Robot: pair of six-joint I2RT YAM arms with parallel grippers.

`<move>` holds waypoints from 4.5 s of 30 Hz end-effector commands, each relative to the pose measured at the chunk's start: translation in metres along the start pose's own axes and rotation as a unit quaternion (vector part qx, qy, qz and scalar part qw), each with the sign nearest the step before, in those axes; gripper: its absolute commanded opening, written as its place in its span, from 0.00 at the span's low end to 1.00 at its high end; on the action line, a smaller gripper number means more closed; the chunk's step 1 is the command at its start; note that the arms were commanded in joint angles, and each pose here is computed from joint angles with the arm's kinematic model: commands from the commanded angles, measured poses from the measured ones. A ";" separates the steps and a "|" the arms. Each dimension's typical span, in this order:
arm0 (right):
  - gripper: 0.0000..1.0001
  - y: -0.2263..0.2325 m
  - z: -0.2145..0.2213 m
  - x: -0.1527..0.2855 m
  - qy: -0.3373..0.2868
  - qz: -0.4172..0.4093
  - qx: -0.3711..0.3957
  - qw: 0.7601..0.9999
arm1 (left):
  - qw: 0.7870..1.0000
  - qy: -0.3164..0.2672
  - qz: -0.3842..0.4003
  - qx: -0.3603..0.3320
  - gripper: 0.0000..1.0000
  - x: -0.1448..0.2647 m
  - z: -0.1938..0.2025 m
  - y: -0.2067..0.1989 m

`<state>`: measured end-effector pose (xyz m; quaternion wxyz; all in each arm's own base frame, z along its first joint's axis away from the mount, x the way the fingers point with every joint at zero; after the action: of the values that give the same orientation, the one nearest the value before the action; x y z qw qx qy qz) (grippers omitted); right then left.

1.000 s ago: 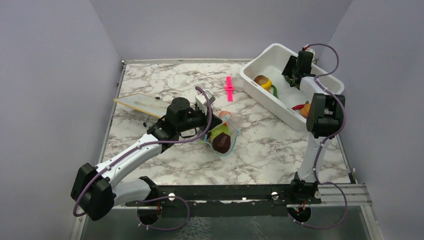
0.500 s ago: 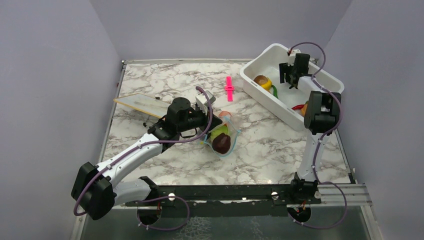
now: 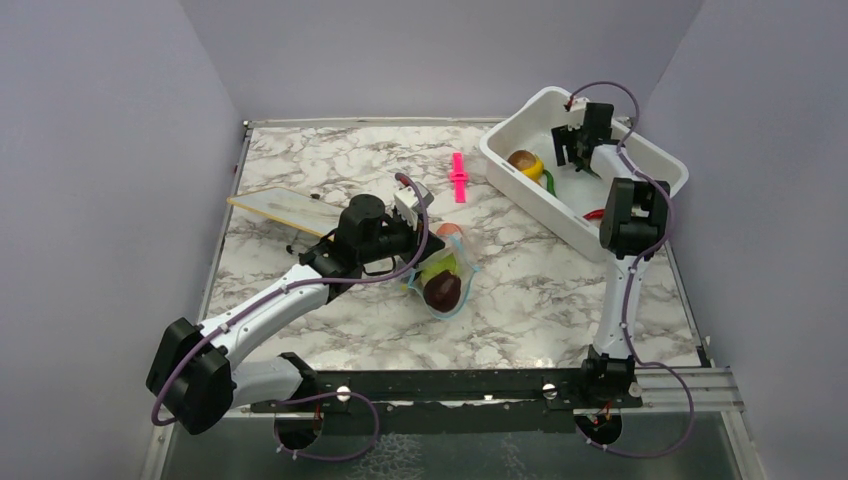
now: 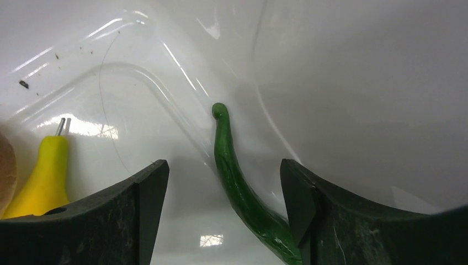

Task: Place the food in the zip-top bag and seal the zipper
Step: Pick up the fake vegetable from the bin, then place the fake vegetable in the zipper food storage bag.

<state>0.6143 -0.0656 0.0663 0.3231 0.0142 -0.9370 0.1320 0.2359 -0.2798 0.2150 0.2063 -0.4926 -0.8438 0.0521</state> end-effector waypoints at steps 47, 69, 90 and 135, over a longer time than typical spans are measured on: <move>0.01 0.027 -0.053 0.114 -0.070 -0.032 -0.052 0.996 | 1.000 -0.001 -0.004 0.005 0.00 -0.001 0.002 0.001; 0.01 0.096 -0.104 0.315 -0.230 -0.233 -0.165 0.930 | 0.998 -0.022 -0.009 0.063 0.00 -0.007 -0.059 -0.010; 0.01 0.173 -0.093 0.487 -0.346 -0.495 -0.146 0.784 | 0.985 -0.009 -0.010 0.174 0.00 -0.023 -0.102 -0.019; 0.01 0.333 -0.037 0.483 -0.391 -0.644 0.137 0.644 | 0.960 -0.030 0.091 0.261 0.00 0.001 -0.120 -0.031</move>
<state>0.2020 0.2916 0.3170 -0.0596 0.7353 -0.6732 -0.0519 0.2710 -0.3128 0.2978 0.3422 -0.4536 -0.7664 0.2999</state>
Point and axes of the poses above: each gripper's point midway between its finger pads, its own x axis back along the fingers, its own y axis along the line the jaws close on, z = x × y, the point moved 2 cm from there along x, back along the fingers, and after that the axes turned 1 degree about -x, right-handed, at the moved point
